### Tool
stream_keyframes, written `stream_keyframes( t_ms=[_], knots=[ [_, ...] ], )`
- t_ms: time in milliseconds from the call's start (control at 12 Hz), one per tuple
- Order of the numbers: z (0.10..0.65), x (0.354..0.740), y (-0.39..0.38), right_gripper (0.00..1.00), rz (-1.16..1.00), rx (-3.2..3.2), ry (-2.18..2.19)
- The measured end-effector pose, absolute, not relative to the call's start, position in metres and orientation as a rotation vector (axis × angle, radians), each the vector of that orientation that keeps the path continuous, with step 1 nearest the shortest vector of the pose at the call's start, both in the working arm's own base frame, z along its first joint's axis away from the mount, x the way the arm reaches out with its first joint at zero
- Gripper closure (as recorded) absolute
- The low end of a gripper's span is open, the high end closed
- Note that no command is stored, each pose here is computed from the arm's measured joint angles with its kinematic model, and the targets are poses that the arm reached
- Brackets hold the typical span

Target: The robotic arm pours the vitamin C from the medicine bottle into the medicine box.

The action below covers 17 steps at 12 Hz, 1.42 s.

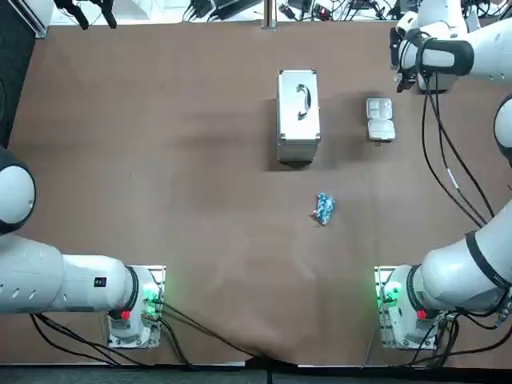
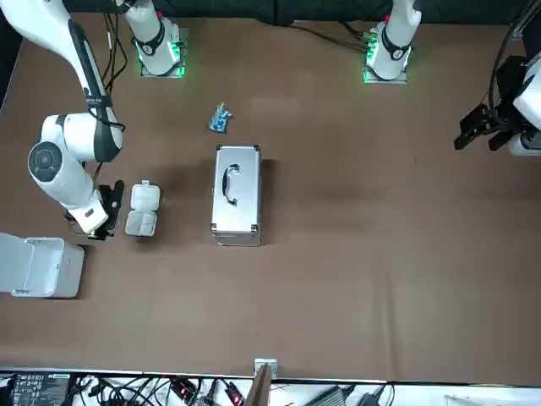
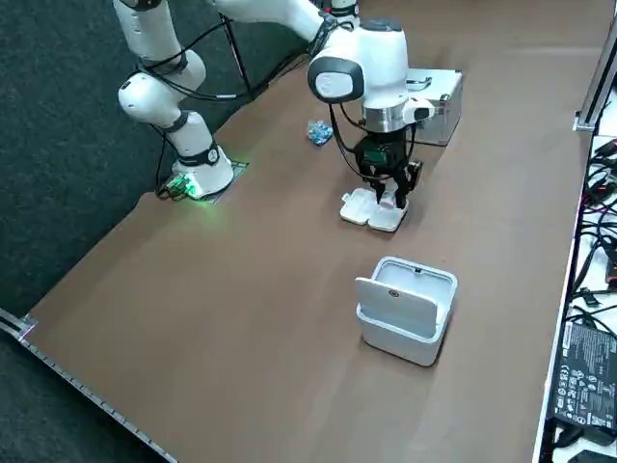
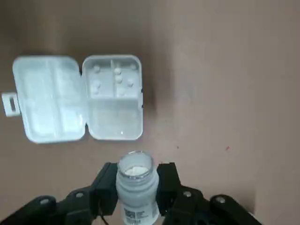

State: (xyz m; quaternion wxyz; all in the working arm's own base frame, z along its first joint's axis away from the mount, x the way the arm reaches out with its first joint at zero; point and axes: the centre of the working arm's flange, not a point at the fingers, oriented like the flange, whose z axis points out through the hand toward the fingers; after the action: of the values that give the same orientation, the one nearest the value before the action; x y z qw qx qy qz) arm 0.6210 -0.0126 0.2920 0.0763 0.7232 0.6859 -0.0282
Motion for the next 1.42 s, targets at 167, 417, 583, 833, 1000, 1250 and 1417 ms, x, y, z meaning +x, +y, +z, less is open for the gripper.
stream_keyframes(
  t_ms=[167, 417, 583, 833, 1000, 1250, 1417],
  knots=[
    [0.288, 0.619, -0.015, 0.56, -0.114, 2.105, 2.101],
    [0.286, 0.618, -0.014, 0.56, -0.128, 2.040, 2.138],
    [0.285, 0.618, -0.010, 0.56, -0.143, 1.991, 2.158],
    [0.284, 0.616, 0.007, 0.56, -0.166, 1.946, 2.195],
    [0.282, 0.614, 0.022, 0.56, -0.204, 1.897, 2.229],
    [0.278, 0.610, 0.027, 0.56, -0.280, 1.776, 2.265],
    [0.274, 0.607, 0.028, 0.56, -0.310, 1.730, 2.279]
  ],
)
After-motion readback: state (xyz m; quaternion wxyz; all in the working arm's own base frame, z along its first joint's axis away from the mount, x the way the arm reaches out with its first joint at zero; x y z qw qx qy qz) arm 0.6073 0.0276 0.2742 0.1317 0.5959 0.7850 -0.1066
